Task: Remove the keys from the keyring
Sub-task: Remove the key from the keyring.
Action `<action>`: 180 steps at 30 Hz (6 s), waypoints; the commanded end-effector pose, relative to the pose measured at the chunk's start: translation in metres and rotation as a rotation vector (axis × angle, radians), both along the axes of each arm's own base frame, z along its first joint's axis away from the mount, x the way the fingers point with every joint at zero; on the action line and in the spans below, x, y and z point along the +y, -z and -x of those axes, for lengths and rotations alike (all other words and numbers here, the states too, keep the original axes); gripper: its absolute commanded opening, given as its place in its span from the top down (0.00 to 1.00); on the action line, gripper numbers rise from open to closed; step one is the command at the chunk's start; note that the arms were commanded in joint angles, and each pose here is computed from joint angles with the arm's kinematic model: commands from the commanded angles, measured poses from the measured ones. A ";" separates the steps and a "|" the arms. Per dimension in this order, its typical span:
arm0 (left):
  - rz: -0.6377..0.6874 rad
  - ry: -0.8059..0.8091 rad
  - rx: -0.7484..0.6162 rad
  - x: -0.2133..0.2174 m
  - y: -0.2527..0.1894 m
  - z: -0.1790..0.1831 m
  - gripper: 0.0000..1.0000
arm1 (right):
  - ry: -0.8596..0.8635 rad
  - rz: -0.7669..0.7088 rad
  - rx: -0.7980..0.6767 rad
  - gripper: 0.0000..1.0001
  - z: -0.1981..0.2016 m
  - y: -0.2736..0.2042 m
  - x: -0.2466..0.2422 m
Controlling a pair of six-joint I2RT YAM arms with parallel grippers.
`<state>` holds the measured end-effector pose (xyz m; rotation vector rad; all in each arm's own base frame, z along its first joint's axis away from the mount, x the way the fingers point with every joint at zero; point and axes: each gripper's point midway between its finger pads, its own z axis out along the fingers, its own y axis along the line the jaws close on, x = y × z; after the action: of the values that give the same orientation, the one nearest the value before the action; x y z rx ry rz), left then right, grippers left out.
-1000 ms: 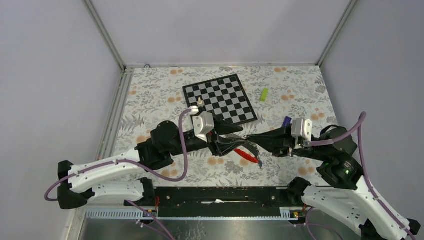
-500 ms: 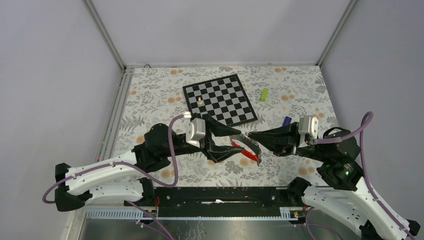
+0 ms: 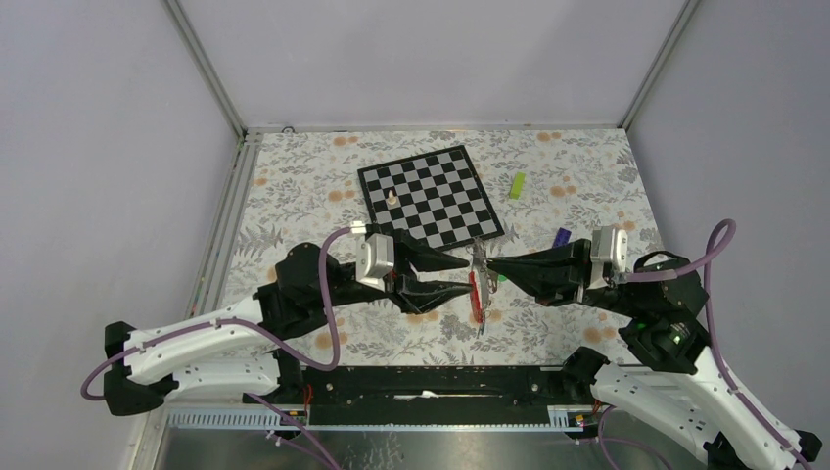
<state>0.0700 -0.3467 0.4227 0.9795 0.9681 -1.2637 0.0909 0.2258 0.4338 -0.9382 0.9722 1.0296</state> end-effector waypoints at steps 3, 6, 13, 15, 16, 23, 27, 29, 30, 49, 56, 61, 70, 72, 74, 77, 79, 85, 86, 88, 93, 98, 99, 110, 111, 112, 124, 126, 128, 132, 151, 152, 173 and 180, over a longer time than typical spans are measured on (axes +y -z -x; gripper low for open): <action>0.049 0.001 -0.022 -0.005 -0.007 -0.002 0.59 | -0.017 -0.123 -0.036 1.00 0.010 -0.030 -0.008; 0.068 -0.024 -0.018 -0.006 -0.008 -0.007 0.59 | -0.029 -0.131 -0.028 1.00 0.012 -0.030 -0.009; 0.108 -0.048 -0.001 -0.008 -0.010 -0.013 0.61 | -0.049 -0.145 -0.015 1.00 0.014 -0.031 -0.008; 0.123 -0.047 0.003 -0.008 -0.013 -0.013 0.62 | -0.049 -0.141 -0.011 1.00 0.014 -0.029 -0.006; 0.129 -0.044 0.004 -0.008 -0.014 -0.013 0.63 | -0.050 -0.139 -0.010 1.00 0.013 -0.028 -0.006; 0.163 -0.009 -0.006 -0.007 -0.022 -0.006 0.66 | -0.044 -0.133 -0.007 1.00 0.011 -0.024 -0.005; 0.162 0.032 -0.012 -0.010 -0.022 0.000 0.66 | -0.040 -0.133 -0.004 1.00 0.010 -0.023 -0.004; 0.154 0.048 -0.011 -0.012 -0.020 0.003 0.67 | -0.040 -0.135 -0.005 1.00 0.010 -0.023 -0.004; 0.150 0.053 -0.009 -0.013 -0.018 0.003 0.67 | -0.039 -0.135 -0.004 1.00 0.010 -0.023 -0.004; 0.126 0.071 0.006 -0.019 -0.008 0.005 0.73 | -0.036 -0.155 0.001 1.00 0.010 -0.026 -0.006; 0.137 0.058 0.007 -0.019 -0.010 0.003 0.73 | -0.052 -0.144 0.008 1.00 0.012 -0.023 -0.004; 0.144 0.054 0.005 -0.021 -0.012 0.001 0.76 | -0.058 -0.147 0.011 1.00 0.013 -0.023 -0.005; 0.146 0.042 0.005 -0.022 -0.013 -0.001 1.00 | -0.051 -0.140 0.016 1.00 0.013 -0.020 -0.006; 0.142 0.044 0.003 -0.021 -0.013 0.000 1.00 | -0.045 -0.138 0.016 1.00 0.012 -0.019 -0.007; 0.127 0.040 -0.007 -0.021 -0.011 -0.001 1.00 | -0.037 -0.135 0.014 1.00 0.012 -0.019 -0.008; 0.088 0.014 -0.024 -0.019 -0.007 -0.004 1.00 | -0.029 -0.131 0.017 1.00 0.011 -0.019 -0.009; 0.060 -0.009 -0.043 -0.018 -0.007 -0.007 1.00 | -0.029 -0.121 0.025 1.00 0.010 -0.016 -0.008; -0.038 -0.058 -0.110 -0.016 -0.006 -0.014 1.00 | -0.025 -0.053 0.058 1.00 0.007 -0.003 -0.003; -0.053 -0.062 -0.118 -0.016 -0.006 -0.015 1.00 | -0.025 -0.041 0.062 1.00 0.006 -0.001 -0.002; -0.076 -0.073 -0.135 -0.015 -0.005 -0.017 1.00 | -0.022 -0.020 0.073 1.00 0.005 0.001 -0.001; -0.109 -0.119 -0.166 -0.013 -0.004 -0.025 1.00 | -0.017 -0.009 0.116 1.00 0.002 0.003 0.001; -0.175 -0.186 -0.203 -0.013 0.001 -0.037 1.00 | 0.027 0.013 0.227 1.00 -0.010 0.010 0.003; -0.186 -0.205 -0.214 -0.012 0.002 -0.040 1.00 | 0.049 0.015 0.259 1.00 -0.014 0.011 0.002; -0.326 -0.366 -0.334 -0.009 0.019 -0.062 1.00 | 0.255 0.069 0.421 1.00 -0.050 0.029 -0.006; -0.343 -0.369 -0.343 -0.010 0.022 -0.063 1.00 | 0.267 0.080 0.420 1.00 -0.053 0.031 -0.006; -0.362 -0.369 -0.353 -0.011 0.025 -0.063 1.00 | 0.273 0.095 0.414 1.00 -0.054 0.033 -0.006; -0.450 -0.345 -0.406 -0.013 0.043 -0.057 1.00 | 0.250 0.272 0.144 1.00 -0.052 0.044 -0.007; -0.458 -0.363 -0.406 -0.012 0.044 -0.059 1.00 | 0.265 0.296 0.142 1.00 -0.056 0.045 -0.007; -0.473 -0.387 -0.406 -0.013 0.047 -0.062 1.00 | 0.281 0.307 0.153 1.00 -0.060 0.047 -0.007; -0.487 -0.417 -0.395 -0.015 0.049 -0.065 1.00 | 0.285 0.291 0.164 1.00 -0.066 0.049 -0.002; -0.378 -0.318 -0.298 0.002 0.042 -0.038 0.58 | 0.229 0.320 -0.067 1.00 -0.053 0.044 -0.004; -0.368 -0.322 -0.293 0.005 0.041 -0.037 0.58 | 0.225 0.332 -0.087 1.00 -0.052 0.044 -0.005; -0.262 -0.224 -0.246 0.008 0.033 -0.016 0.56 | -0.074 0.426 -0.446 1.00 0.008 0.046 -0.008; -0.226 -0.173 -0.261 0.002 0.025 -0.007 0.68 | -0.109 0.412 -0.446 1.00 0.016 0.045 -0.008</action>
<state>0.0881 -0.3395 0.3738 1.2128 1.0687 -0.7906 0.0860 0.2189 0.3635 -1.5188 0.8824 0.6630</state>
